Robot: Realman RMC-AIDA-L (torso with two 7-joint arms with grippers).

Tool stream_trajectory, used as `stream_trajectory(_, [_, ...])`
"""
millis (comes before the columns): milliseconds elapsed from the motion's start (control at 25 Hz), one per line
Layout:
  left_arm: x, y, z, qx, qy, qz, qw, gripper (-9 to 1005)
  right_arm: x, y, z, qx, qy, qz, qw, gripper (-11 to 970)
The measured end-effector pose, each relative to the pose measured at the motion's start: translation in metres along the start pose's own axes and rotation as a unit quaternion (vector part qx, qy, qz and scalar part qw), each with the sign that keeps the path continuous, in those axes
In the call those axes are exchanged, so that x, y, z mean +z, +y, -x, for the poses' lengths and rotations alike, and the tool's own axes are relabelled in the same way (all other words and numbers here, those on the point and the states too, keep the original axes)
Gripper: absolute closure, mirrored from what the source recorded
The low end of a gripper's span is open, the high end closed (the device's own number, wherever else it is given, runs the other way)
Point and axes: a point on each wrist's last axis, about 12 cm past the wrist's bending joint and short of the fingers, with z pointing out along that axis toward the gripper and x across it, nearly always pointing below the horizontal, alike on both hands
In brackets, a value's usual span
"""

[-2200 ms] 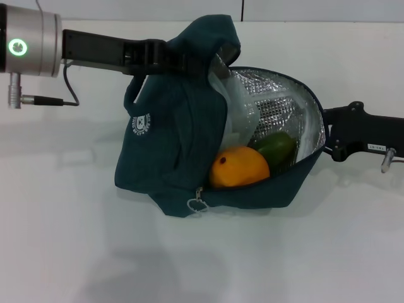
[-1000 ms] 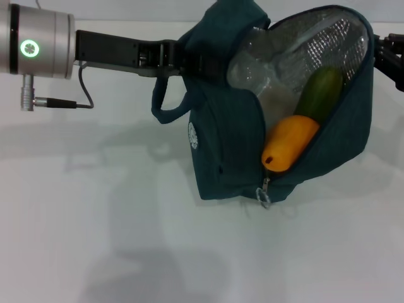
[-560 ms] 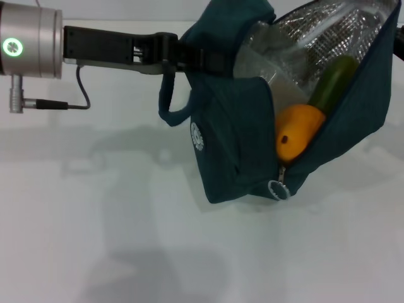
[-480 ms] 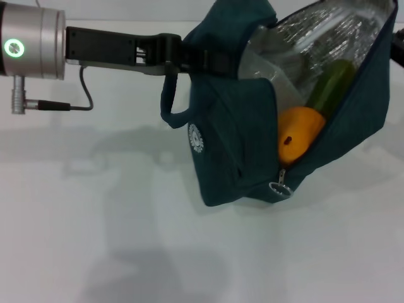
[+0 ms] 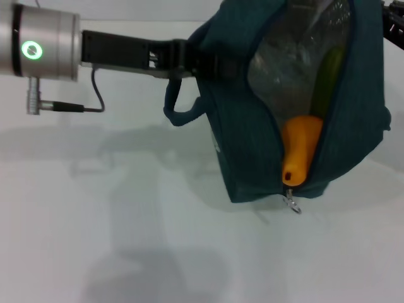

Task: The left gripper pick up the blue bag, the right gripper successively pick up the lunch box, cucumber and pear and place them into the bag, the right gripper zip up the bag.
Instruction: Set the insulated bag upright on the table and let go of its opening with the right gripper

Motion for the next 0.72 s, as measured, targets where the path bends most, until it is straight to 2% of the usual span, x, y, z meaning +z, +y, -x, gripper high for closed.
stream_trajectory(200, [0.009, 0.01, -0.005, -0.018, 0.012, 0.016, 1.0, 939, -0.002, -0.002, 0.004, 0.005, -0.03, -0.014, 0.999, 903])
stream_trajectory(320, [0.014, 0.01, -0.006, -0.018, 0.023, 0.013, 1.0, 939, -0.001, -0.007, 0.008, 0.005, -0.047, -0.031, 0.998, 904])
stream_trajectory(480, [0.016, 0.007, -0.004, -0.013, 0.027, 0.008, 1.0, 939, 0.0, -0.014, -0.001, 0.029, -0.034, -0.066, 0.997, 904])
stream_trajectory(720, [0.014, 0.008, -0.003, -0.014, 0.024, 0.01, 1.0, 939, -0.005, -0.014, -0.015, 0.049, -0.017, -0.077, 0.996, 904])
